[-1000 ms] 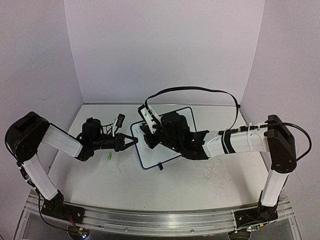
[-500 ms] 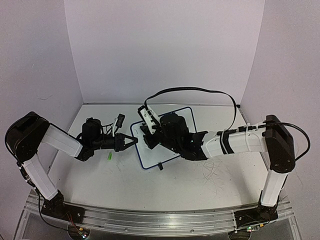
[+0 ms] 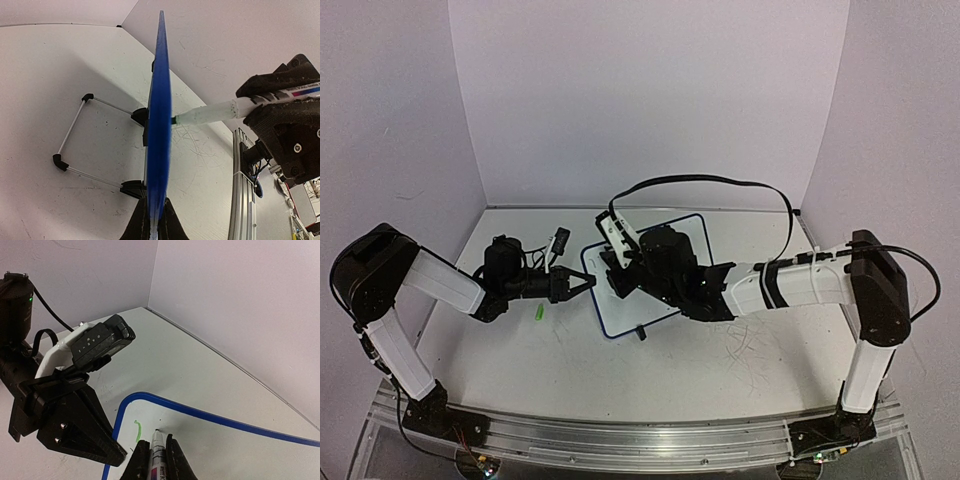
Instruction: Write a sentence on the whiteboard
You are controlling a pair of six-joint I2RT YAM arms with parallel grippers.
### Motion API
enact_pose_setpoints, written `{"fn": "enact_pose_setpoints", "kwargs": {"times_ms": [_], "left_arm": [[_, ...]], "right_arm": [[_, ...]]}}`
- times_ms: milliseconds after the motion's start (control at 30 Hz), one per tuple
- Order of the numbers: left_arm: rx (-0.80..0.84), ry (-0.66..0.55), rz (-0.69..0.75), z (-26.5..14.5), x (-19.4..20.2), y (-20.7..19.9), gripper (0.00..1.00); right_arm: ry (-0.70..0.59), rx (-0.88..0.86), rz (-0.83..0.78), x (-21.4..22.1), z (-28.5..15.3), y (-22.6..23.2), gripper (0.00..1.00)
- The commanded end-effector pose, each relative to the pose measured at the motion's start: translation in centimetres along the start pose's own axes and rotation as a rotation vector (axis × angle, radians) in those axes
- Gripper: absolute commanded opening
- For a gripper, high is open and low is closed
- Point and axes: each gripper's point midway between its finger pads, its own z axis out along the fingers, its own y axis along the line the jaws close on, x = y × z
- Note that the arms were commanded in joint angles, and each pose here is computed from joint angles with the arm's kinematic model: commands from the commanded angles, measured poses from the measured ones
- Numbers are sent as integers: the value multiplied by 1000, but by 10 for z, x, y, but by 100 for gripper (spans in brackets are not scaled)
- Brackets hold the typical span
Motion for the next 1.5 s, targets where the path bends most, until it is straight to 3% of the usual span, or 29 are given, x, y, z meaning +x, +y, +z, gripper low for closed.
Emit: {"fn": "enact_pose_setpoints", "kwargs": {"times_ms": [0,933,1467], "left_arm": [[54,3,28,6,-8,-11,0],[51,2,29,5,-8,-12,0],[50,1,30,5,-8,-12,0]], "right_arm": [[-7,0,28,0,5,0,0],[47,-62,55,24,3,21,0],[38,12,52,21,0,8,0]]}}
